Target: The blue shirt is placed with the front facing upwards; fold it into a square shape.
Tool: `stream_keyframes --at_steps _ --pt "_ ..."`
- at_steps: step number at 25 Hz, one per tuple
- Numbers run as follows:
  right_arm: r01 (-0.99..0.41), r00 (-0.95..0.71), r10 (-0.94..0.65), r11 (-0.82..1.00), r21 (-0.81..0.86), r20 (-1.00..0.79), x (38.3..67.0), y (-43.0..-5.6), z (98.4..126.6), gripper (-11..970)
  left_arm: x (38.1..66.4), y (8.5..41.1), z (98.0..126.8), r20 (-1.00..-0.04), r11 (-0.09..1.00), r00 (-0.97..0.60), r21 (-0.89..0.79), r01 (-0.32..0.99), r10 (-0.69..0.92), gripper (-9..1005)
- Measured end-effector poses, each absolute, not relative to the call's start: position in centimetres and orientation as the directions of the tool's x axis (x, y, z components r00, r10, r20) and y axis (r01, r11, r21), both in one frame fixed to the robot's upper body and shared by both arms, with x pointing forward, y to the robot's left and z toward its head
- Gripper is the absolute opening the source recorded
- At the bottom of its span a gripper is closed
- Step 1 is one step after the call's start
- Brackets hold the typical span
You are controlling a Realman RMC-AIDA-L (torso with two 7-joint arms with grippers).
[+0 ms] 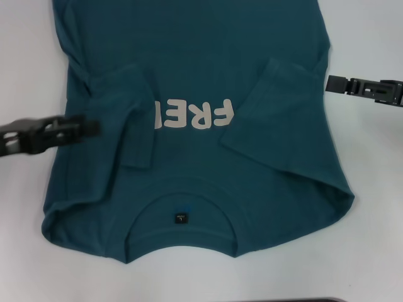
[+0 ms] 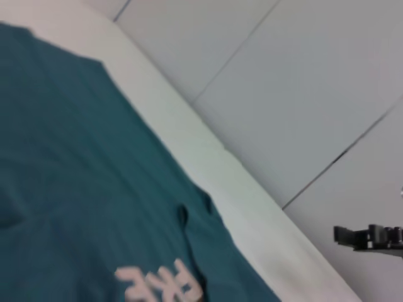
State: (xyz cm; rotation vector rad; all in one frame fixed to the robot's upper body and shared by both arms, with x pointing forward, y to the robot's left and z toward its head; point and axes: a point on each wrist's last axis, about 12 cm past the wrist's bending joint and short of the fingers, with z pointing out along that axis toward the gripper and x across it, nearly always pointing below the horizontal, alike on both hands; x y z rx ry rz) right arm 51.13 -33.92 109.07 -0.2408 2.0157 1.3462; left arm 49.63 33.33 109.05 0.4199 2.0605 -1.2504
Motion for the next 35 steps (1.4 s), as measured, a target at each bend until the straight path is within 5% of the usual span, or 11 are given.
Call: stream_keyframes --at_steps 9,21,35 --pt "-0.509 -0.742 0.209 0.444 0.738 -0.637 51.6 -33.9 109.4 551 46.3 37.2 108.7 -0.569 0.514 -0.812 -0.739 0.436 -0.129 725" --pt "-0.492 -0.744 0.221 0.457 0.741 -0.631 52.0 -34.7 110.0 552 45.6 37.8 106.7 -0.458 0.601 -0.883 -0.735 0.312 -0.101 733" --pt "-0.481 -0.741 0.238 0.463 0.744 -0.627 52.0 -35.1 110.2 551 45.0 36.8 105.8 -0.417 0.583 -0.908 -0.748 0.317 -0.041 764"
